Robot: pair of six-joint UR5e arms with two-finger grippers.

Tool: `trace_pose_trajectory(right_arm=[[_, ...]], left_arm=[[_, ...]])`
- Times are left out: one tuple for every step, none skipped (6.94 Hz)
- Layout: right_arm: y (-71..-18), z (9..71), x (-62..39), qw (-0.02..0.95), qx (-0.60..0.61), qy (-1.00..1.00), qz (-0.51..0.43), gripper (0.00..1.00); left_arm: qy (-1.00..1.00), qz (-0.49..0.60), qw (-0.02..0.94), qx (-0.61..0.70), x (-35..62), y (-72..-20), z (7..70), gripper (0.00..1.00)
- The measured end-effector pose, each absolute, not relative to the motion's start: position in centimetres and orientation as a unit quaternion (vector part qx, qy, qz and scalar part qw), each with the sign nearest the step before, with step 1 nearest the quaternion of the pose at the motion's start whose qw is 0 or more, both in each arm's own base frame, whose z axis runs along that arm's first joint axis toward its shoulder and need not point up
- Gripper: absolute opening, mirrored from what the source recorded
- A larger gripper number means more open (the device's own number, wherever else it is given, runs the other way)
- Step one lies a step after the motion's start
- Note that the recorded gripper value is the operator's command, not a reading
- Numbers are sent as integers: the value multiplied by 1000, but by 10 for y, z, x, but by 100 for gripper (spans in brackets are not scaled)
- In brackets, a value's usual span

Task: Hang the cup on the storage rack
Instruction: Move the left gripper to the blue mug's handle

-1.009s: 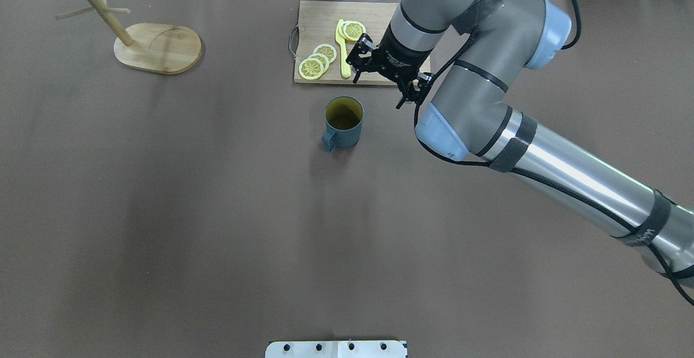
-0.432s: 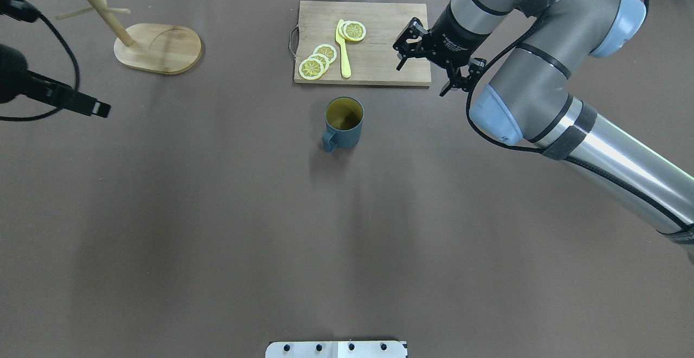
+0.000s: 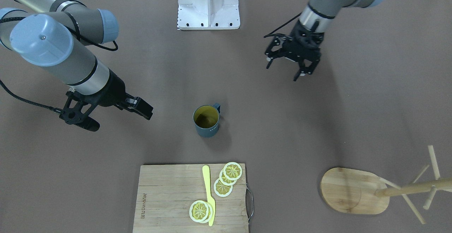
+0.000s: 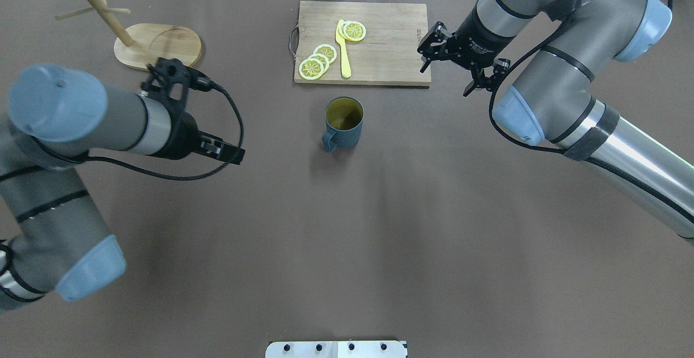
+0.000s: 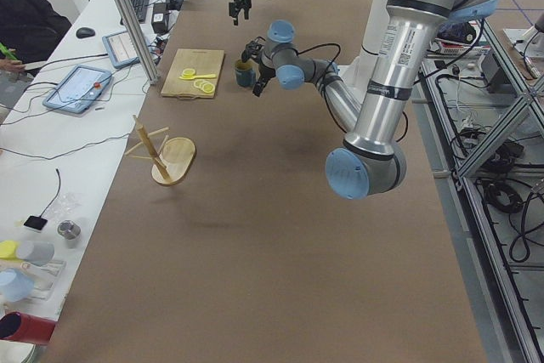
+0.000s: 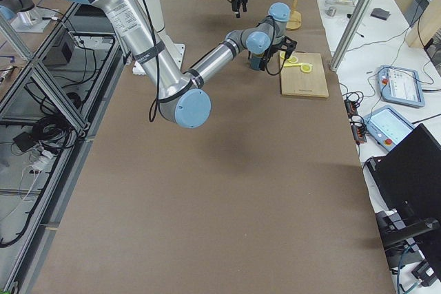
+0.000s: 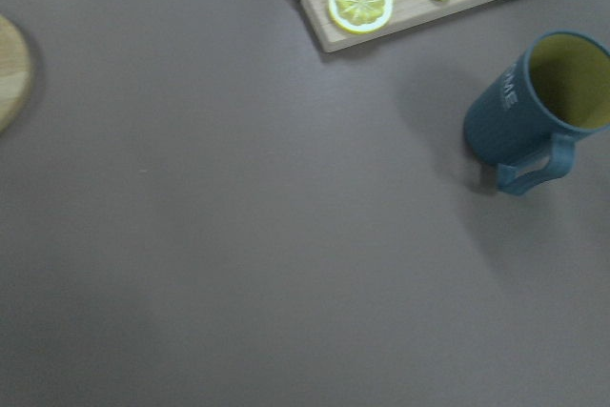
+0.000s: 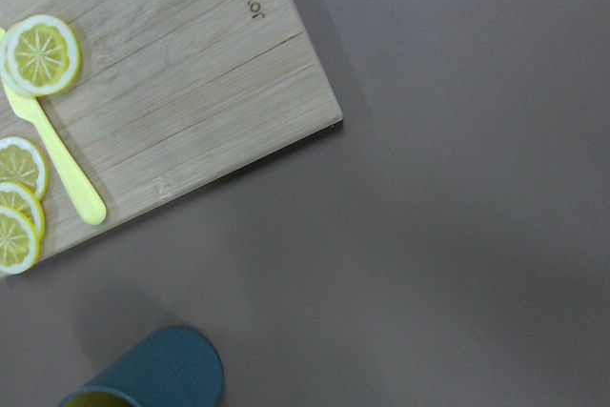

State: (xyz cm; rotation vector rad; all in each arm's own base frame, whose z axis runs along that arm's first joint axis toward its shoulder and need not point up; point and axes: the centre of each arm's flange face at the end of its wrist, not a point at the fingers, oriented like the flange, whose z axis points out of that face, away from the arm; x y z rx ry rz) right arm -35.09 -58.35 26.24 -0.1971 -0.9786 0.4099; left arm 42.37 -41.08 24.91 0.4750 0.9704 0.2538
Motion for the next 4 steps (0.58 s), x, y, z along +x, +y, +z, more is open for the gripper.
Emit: trace_pose_trajectory(right_arm=[[-587,282,-332,862,-86,-462,187,100],[-590,297,-315,865,-81,-461,180,100],[-591,305,-305,866,-78,-460,177,100],[-592,307,-302,867,-76,-460,176,100]], left_arm=[[451,118,851,241,472,-397,240,97],[449,117,848,254,502,-395,240,95],[457,118,839,270,523,-400,247,95],[460,123,831,288,539,-407,253,95]])
